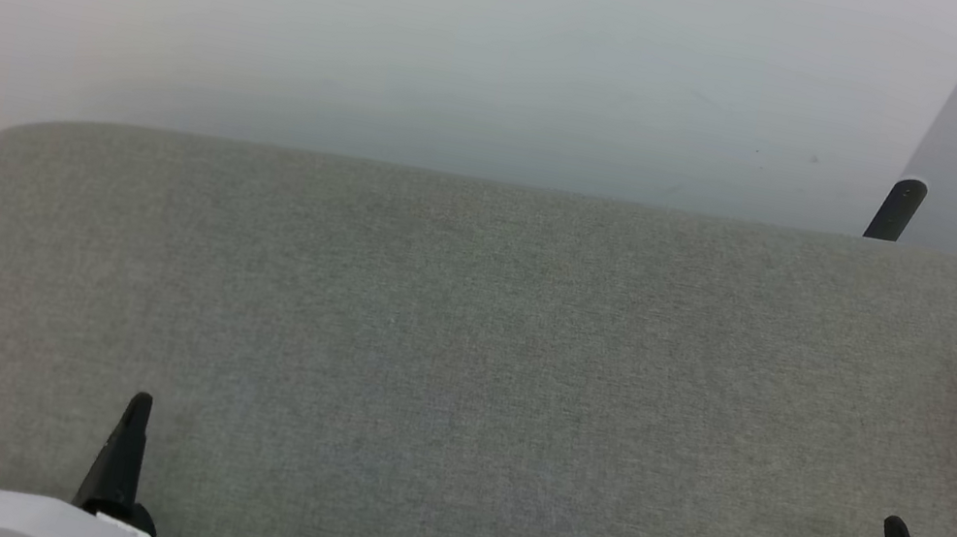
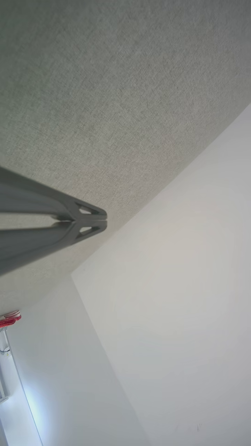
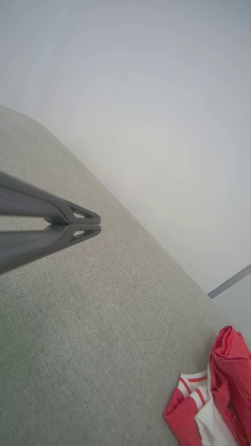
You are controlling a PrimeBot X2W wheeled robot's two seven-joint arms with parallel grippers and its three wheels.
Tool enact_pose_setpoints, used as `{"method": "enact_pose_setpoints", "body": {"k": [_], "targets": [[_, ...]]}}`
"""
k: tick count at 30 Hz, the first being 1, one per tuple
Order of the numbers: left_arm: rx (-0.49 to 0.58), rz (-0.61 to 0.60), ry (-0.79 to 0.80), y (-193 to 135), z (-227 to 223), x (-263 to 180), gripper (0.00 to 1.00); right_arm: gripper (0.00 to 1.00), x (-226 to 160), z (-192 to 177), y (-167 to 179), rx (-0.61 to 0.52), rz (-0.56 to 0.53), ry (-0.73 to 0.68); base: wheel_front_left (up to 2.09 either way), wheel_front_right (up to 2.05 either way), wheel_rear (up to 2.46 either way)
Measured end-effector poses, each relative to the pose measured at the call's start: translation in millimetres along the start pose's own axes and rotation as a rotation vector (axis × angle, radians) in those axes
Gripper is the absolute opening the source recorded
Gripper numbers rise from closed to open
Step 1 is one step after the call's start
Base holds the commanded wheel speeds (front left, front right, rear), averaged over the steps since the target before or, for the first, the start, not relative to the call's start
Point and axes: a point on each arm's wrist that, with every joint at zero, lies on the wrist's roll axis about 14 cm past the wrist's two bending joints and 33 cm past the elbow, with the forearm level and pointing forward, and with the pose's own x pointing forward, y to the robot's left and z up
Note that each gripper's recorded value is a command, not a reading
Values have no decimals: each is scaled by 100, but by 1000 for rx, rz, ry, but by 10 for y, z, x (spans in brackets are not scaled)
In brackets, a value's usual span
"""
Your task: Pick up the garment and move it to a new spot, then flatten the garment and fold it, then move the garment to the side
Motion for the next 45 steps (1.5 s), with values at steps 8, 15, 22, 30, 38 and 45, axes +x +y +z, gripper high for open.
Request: {"method": "enact_pose_setpoints", "body": {"k": [8,15,22,30,38,45], "targets": [[-90,1,7,-24,-18,38,0,0,22,-1,17,94,1,-1,0,0,0],[-163,2,15,-42,-41,66,0,0,33,-9,22,180,1,0,0,0,0],[-233,3,23,-58,-71,86,0,0,61,-8,59,261,9,-2,0,0,0],[-306,2,31,-78,-93,115,0,0,83,-1,83,341,16,-5,0,0,0],[-374,-2,39,-104,-114,142,0,0,110,9,115,417,26,-7,0,0,0],[-429,-5,43,-124,-131,162,0,0,111,-3,113,480,26,-7,0,0,0]]}}
